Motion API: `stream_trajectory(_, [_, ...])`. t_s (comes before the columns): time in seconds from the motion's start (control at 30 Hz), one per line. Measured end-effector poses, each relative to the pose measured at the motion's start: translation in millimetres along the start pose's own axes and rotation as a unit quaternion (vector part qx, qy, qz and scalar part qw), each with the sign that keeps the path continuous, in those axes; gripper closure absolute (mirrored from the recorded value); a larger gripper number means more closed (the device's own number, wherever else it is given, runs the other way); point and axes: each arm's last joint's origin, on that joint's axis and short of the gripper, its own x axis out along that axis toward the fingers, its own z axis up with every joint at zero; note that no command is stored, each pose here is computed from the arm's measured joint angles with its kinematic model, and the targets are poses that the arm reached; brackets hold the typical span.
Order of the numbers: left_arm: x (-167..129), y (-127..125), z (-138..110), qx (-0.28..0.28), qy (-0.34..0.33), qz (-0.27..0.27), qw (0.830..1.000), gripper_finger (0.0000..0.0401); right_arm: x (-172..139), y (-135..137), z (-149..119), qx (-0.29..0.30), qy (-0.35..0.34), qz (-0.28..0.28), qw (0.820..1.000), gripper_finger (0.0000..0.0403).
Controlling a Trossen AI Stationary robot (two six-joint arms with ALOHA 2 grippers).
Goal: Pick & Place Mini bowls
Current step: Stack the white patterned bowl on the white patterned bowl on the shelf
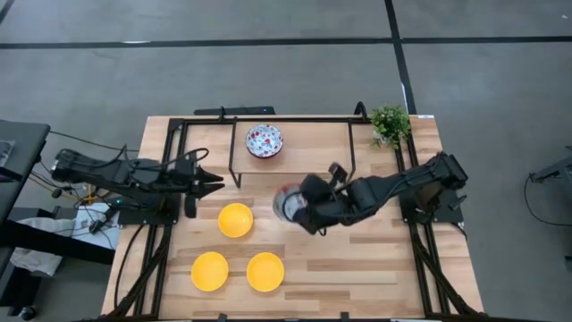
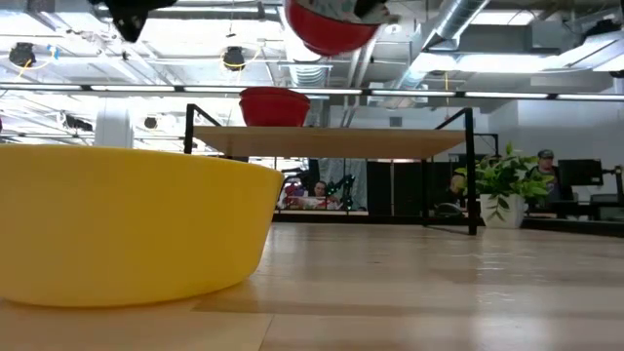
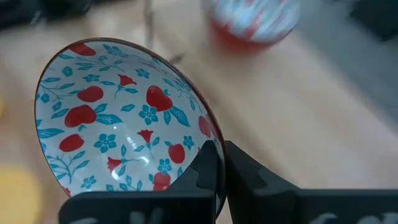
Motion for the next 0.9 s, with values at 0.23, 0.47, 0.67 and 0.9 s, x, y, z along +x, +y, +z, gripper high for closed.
stream_trajectory(0.23, [16.6,-9.0,15.0,0.026,-0.075,-0.011,0.997,0.0276,-5.4,-17.7,26.7,-0.009,-0.074,-0.071,0.995,0.0403])
stream_trajectory(0.47, [31.5,-14.1,21.9,0.036,-0.12,0.015,0.992,0.0221,-5.9,-24.3,46.5,-0.016,-0.161,-0.166,0.973,0.0403])
stream_trajectory(0.67, [45.6,-17.3,22.6,0.093,-0.135,0.059,0.985,0.0214,-7.4,-25.1,66.3,-0.019,-0.211,-0.223,0.952,0.0403])
stream_trajectory(0.9, [52.4,-16.7,32.0,0.123,-0.185,0.119,0.968,0.0216,-8.0,-23.7,82.3,-0.022,-0.232,-0.245,0.941,0.0403])
